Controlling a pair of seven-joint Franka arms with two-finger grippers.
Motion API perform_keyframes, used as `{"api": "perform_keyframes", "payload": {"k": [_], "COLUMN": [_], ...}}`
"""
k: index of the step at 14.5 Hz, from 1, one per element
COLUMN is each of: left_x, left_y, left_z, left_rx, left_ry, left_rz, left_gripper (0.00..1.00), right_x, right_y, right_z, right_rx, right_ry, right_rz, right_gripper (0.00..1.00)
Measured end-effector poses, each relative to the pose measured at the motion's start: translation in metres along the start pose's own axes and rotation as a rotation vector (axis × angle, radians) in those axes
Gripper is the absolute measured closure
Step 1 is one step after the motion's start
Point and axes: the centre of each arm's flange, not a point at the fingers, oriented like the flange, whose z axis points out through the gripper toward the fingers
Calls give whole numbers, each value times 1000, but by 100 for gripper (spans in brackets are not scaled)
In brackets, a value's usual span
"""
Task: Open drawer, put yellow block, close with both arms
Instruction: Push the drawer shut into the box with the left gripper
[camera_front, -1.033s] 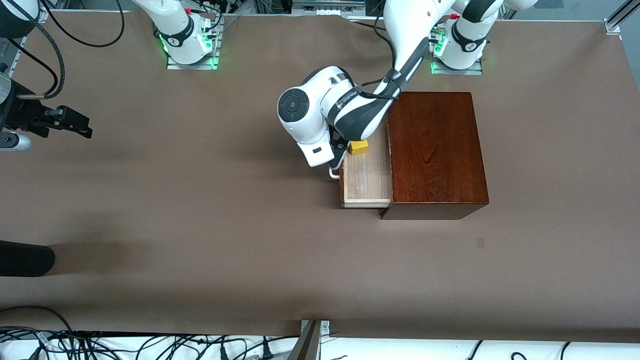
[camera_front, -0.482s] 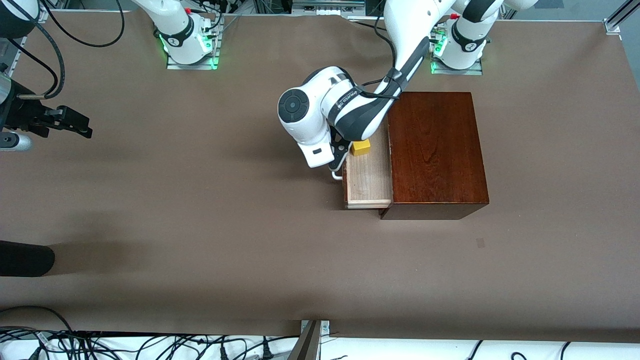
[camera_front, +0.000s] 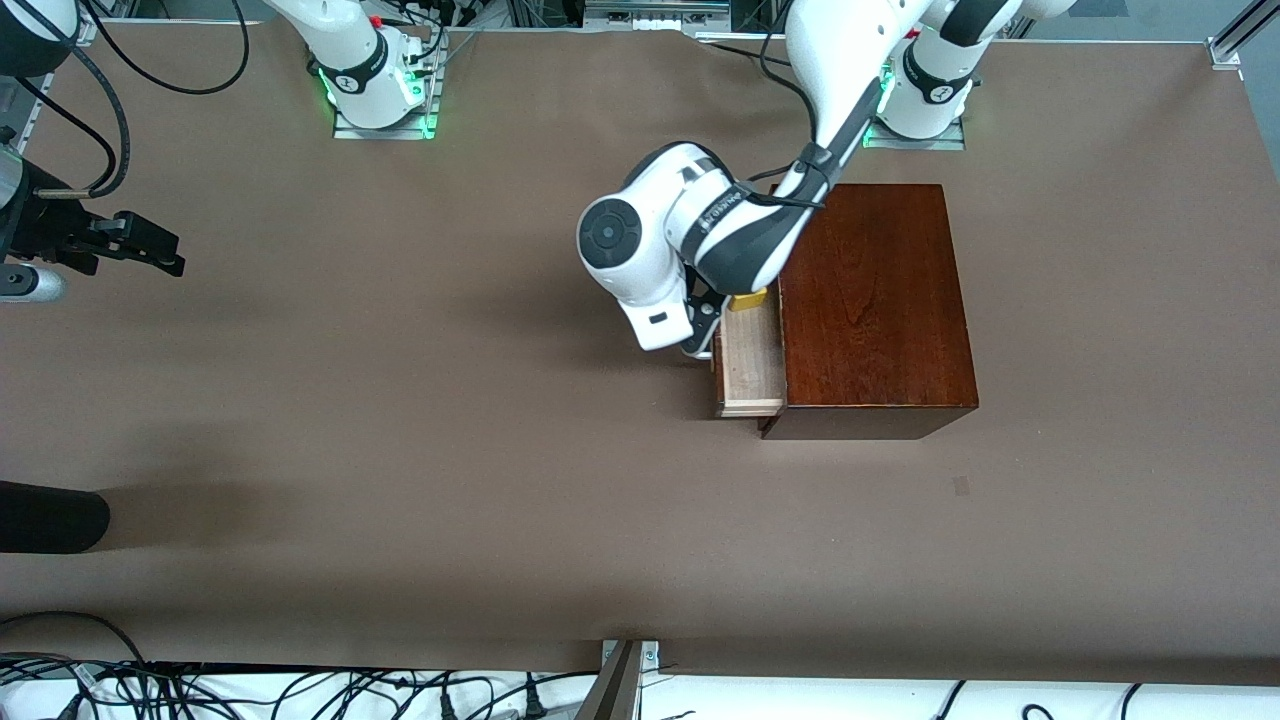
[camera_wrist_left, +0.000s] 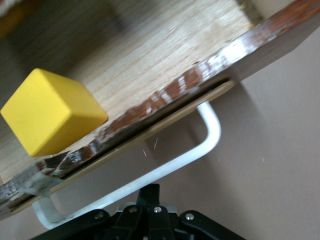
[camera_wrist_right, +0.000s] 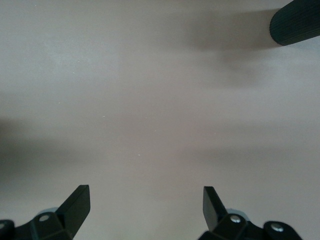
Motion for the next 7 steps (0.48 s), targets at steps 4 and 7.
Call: {"api": "perform_keyframes", "payload": {"k": [4, 7], "left_x": [33, 54], "left_y": [1, 1], "left_z": [1, 3], "left_rx": [19, 35], "left_ry": [-11, -17], "left_rz": [19, 32], "left_gripper": [99, 99], "right_x": [0, 0], "right_y": [0, 0], "right_z": [0, 0], "right_rx": [0, 0], "right_ry": [0, 0], "right_rz": [0, 0], "right_gripper": [0, 0]}}
